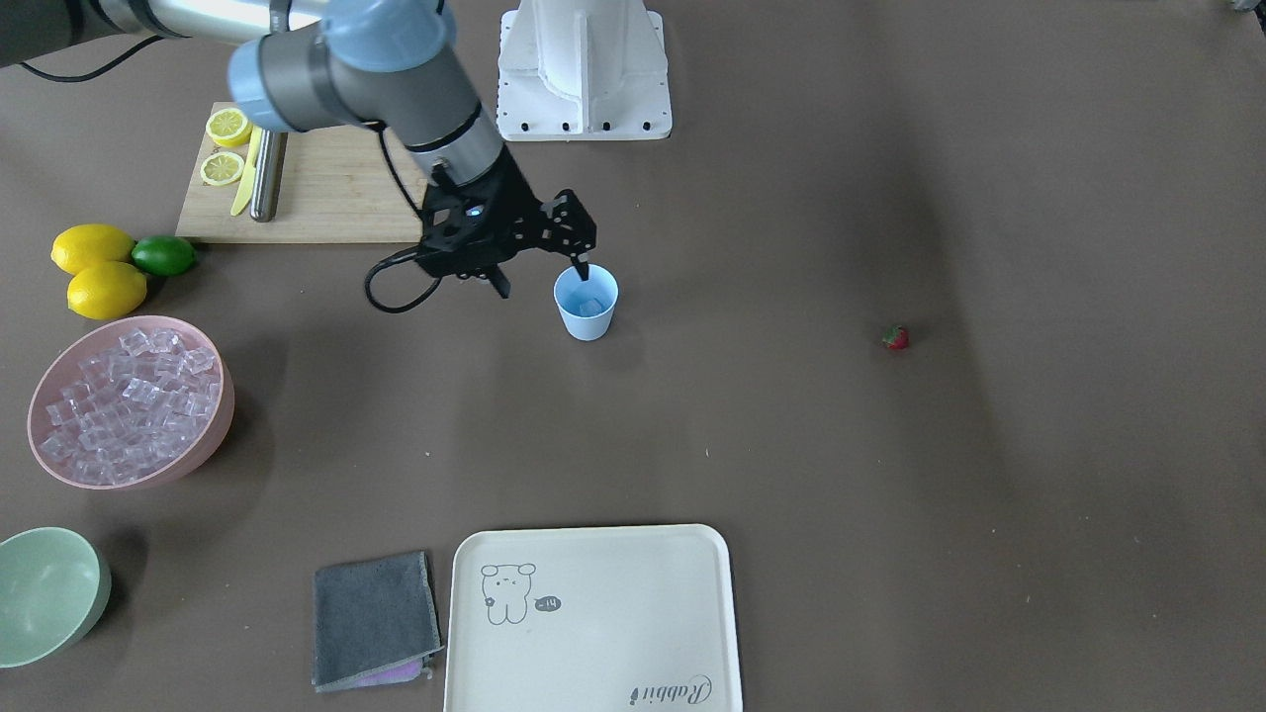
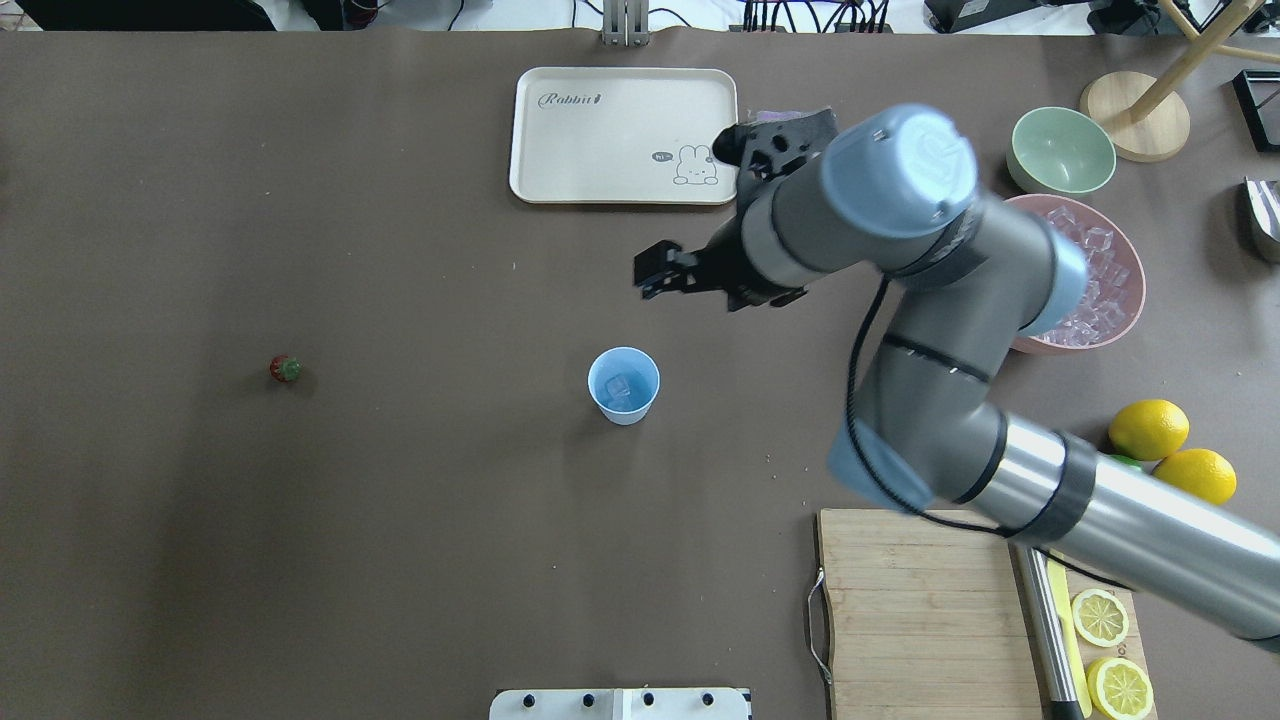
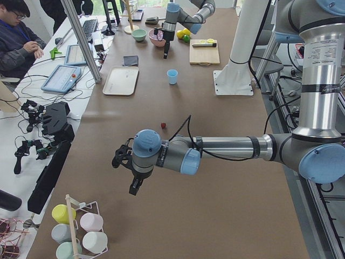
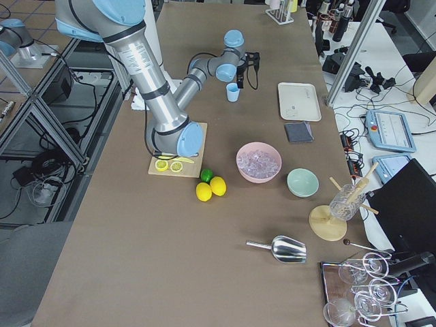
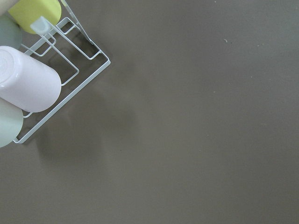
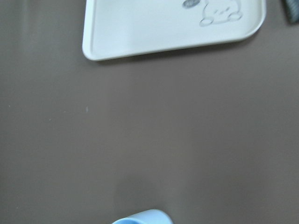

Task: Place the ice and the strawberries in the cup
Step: 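Move the right gripper back over the pink ice bowl, then lower the right gripper into the ice and grasp a third cube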

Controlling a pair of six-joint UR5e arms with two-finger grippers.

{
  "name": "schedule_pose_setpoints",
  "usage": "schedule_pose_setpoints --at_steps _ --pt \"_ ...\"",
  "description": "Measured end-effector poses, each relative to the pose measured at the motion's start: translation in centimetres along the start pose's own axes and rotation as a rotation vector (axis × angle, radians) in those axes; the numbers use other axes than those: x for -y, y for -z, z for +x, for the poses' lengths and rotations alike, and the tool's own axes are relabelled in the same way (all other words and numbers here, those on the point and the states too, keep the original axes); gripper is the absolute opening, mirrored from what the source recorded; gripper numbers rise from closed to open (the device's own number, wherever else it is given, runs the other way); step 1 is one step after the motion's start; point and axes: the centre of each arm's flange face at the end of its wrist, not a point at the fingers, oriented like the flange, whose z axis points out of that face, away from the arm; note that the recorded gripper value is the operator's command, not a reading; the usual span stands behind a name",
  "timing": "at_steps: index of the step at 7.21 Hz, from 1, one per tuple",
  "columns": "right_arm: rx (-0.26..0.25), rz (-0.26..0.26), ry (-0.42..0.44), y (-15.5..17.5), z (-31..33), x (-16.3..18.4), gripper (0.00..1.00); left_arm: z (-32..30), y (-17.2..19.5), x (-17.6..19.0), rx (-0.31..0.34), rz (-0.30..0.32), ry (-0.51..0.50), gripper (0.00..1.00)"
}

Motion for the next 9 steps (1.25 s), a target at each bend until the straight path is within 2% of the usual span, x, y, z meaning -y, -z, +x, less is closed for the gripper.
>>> schedule_pose_setpoints --at_steps 1,2,3,4,5,6,8,9 --pt "-0.018 -0.005 0.076 3.1 6.1 3.6 1.00 0.1 0.1 0.0 0.000 0.003 -0.002 0.99" --pt "-0.069 -0.010 0.170 6.1 13.1 6.7 1.00 0.2 0.2 0.1 0.000 0.004 -0.004 0.99" --pt "-0.140 -0.032 0.258 9.0 19.7 9.3 1.00 0.2 0.2 0.1 0.000 0.005 -0.004 0.99" --pt "-0.214 -0.077 0.350 10.9 25.4 11.1 1.00 0.2 0.2 0.1 0.000 0.006 -0.005 0.99" --pt "-0.266 -0.133 0.422 11.3 29.7 12.3 1.00 0.3 0.3 0.2 0.000 0.007 -0.006 0.99" --pt "-0.295 -0.182 0.456 10.3 32.6 12.9 1.00 0.4 0.3 0.4 0.000 0.009 -0.009 0.99" --pt "-0.320 -0.238 0.480 7.8 34.1 12.6 0.99 0.4 0.5 0.8 0.000 0.012 -0.011 0.99" --pt "-0.320 -0.248 0.492 7.1 33.9 12.1 0.90 0.3 0.6 0.6 0.001 0.014 -0.010 0.99"
